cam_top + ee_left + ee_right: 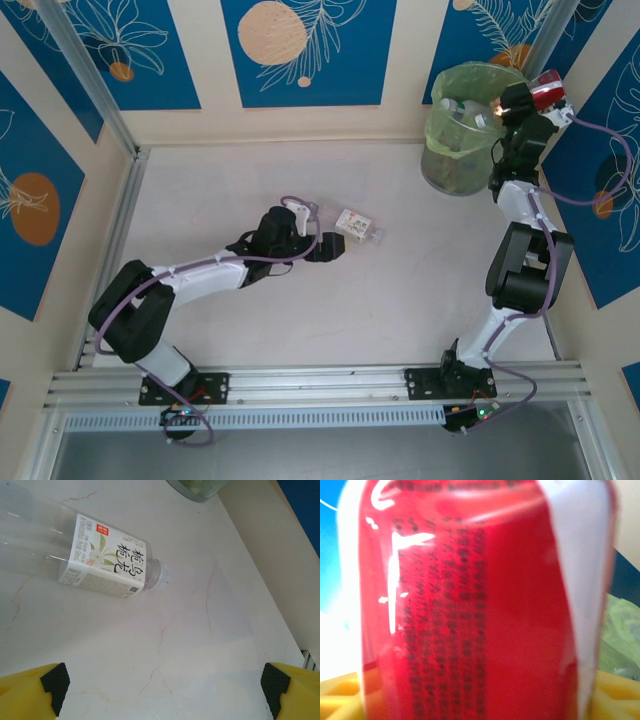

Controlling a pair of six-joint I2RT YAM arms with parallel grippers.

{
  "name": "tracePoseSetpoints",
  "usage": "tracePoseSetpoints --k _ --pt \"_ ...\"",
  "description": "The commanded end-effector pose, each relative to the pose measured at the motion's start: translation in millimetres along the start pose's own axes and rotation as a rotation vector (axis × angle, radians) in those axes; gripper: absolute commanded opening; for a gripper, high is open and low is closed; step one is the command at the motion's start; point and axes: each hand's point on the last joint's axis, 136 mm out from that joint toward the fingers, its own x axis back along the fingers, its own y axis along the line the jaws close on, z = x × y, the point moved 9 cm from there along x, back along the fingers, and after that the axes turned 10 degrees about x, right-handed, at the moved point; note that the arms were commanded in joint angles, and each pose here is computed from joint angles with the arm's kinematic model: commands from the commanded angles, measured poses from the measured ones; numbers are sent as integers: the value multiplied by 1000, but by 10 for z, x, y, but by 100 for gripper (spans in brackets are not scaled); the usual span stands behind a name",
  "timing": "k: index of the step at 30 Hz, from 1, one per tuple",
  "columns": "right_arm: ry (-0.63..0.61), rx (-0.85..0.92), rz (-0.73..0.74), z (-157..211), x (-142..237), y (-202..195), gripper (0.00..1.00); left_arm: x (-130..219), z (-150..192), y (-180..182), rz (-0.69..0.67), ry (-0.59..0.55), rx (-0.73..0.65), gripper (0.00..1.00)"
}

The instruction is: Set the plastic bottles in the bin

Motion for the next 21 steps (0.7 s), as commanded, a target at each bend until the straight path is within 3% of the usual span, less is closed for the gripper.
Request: tracePoseSetpoints --k 1,6,13,21 --pt "107 -8 19 120 -61 -44 86 -53 -12 -119 44 15 -10 100" --pt "128 40 66 82 -2 -14 100 -69 -7 -134 48 22 -14 100" --pt "108 75 95 6 79 19 100 -83 -4 -151 54 29 -15 100" --pt "148 221 319 45 70 63 99 -84 32 -132 48 33 -12 100"
